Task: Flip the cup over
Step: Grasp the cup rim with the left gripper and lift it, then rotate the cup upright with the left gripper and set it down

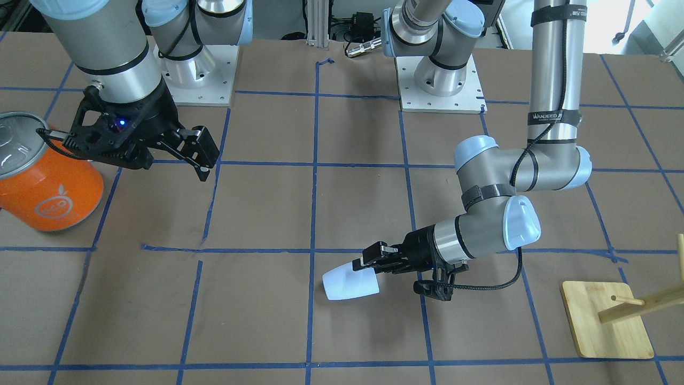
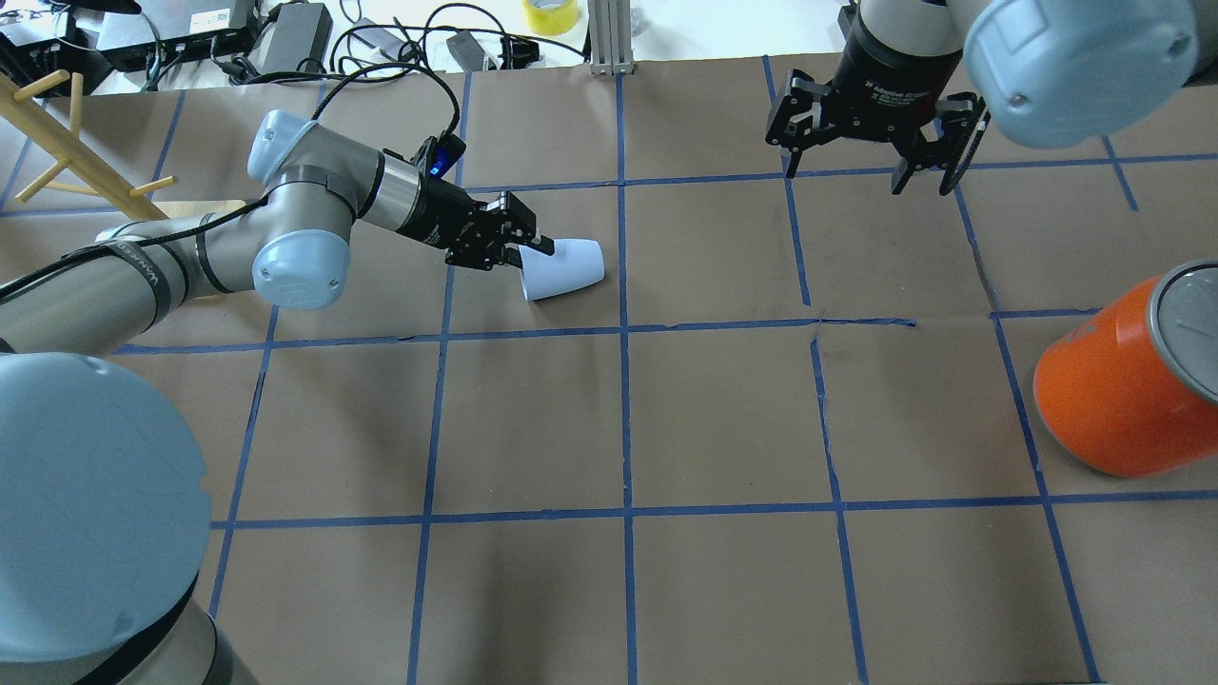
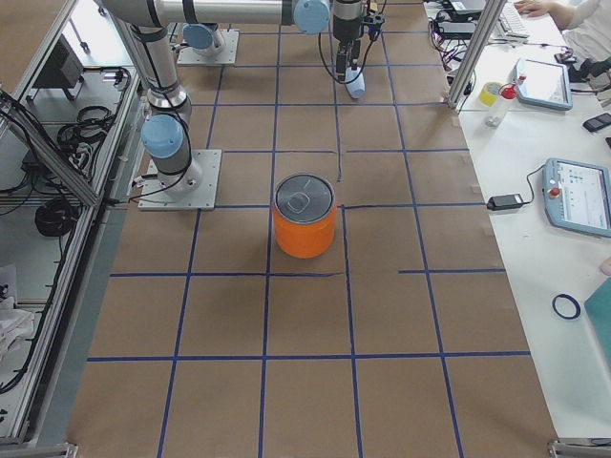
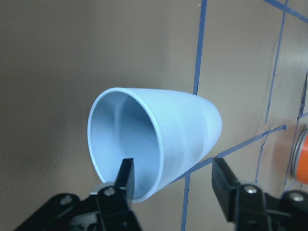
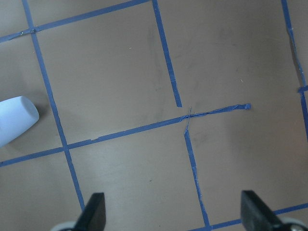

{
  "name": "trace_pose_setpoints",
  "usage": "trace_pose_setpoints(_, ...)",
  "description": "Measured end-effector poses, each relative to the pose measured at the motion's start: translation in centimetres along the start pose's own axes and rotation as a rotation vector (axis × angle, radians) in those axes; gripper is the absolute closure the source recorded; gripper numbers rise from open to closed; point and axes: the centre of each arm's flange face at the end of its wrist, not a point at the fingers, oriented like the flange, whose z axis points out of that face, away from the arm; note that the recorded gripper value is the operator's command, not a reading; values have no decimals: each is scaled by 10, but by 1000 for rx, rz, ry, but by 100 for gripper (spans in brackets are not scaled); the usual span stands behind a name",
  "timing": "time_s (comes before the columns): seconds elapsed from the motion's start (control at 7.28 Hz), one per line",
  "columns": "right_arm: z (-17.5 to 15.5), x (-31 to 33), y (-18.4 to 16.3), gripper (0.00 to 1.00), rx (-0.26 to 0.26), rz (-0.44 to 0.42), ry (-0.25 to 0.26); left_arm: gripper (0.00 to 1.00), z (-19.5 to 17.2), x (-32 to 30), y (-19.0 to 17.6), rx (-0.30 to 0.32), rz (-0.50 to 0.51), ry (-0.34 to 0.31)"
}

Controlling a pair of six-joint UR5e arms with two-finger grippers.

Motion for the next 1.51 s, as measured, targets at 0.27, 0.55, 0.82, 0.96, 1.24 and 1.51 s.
trace_pose_setpoints(0.27,0,1,0,0,1,1,0,100,-2,3,0,6,0,6)
trace_pose_setpoints(0.55,0,2,-1,0,3,3,3,100,-10,13,-1,33,-19,4)
trace_pose_setpoints(0.82,0,2,-1,0,4,5,8,100,-53,53,-20,148,-70,-15)
trace_pose_setpoints(0.96,0,2,-1,0,5,9,5,100,-75,71,-30,204,-83,-73)
trace_pose_setpoints(1.24,0,2,-2,0,8,11,2,100,-101,78,-35,293,-51,-329)
trace_pose_setpoints(1.51,-1,2,-2,0,9,8,3,100,-119,58,-37,286,81,-643)
